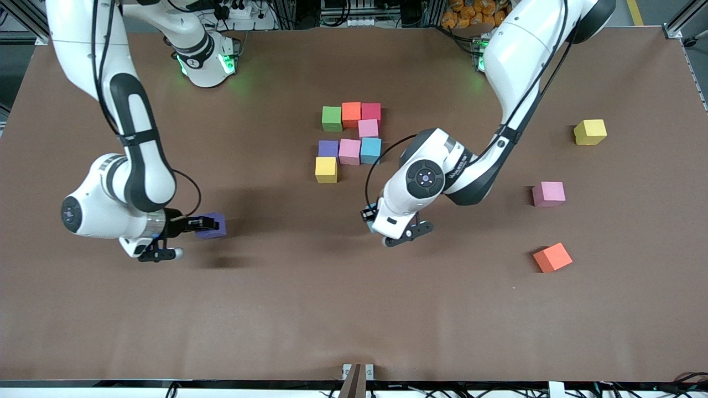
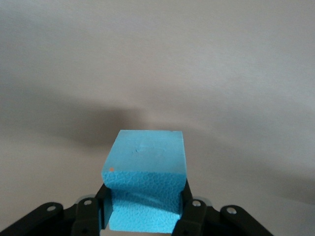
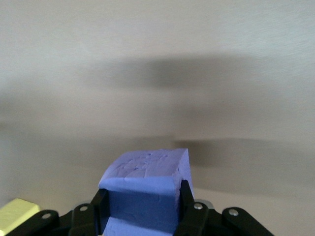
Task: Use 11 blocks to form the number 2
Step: 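Carry the purple block toward the figure while the left gripper carries cyan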
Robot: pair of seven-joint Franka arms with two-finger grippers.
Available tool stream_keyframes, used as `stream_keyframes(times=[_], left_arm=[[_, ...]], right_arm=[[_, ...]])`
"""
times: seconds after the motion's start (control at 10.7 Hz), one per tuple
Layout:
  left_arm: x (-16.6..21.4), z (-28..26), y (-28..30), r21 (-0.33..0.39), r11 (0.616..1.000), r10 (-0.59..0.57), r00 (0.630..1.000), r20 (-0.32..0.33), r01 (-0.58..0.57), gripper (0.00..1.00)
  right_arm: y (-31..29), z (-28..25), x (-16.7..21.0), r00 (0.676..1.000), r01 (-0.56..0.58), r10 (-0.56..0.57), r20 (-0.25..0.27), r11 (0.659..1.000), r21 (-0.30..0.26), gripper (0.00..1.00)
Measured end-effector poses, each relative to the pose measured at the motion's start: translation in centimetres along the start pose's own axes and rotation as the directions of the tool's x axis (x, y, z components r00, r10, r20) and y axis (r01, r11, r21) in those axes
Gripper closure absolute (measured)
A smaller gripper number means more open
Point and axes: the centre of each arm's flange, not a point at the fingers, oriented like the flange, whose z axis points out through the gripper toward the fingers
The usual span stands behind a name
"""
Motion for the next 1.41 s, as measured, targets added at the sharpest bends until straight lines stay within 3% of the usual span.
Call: stream_keyframes(times=[0.37,0.75,1.12,1.41], left_arm=[[-2.3,2.5,2.5,-0.080,0.996,-0.035,0.999,0.001,0.035,0.46],[2.6,-1.3,0.8,-0.145,0.980,-0.136,0.991,-0.009,0.133,0.46],[5.8,-7.2,-2.2,-0.108,0.977,-0.188,0.982,-0.005,0.186,0.46],[8.6,-10.8,-5.5,-0.079,0.972,-0.221,0.975,-0.002,0.220,0.46]], right_arm=[[-3.7,1.2,-0.1,0.999,-0.038,0.039,-0.014,0.999,0.024,0.42],[-3.5,1.2,-0.1,0.998,-0.059,0.059,-0.016,0.998,0.022,0.42],[-5.0,1.7,-0.2,0.996,-0.091,0.091,-0.022,0.996,0.022,0.42],[-10.8,3.6,-0.6,0.989,-0.129,0.129,-0.072,0.992,0.000,0.42]])
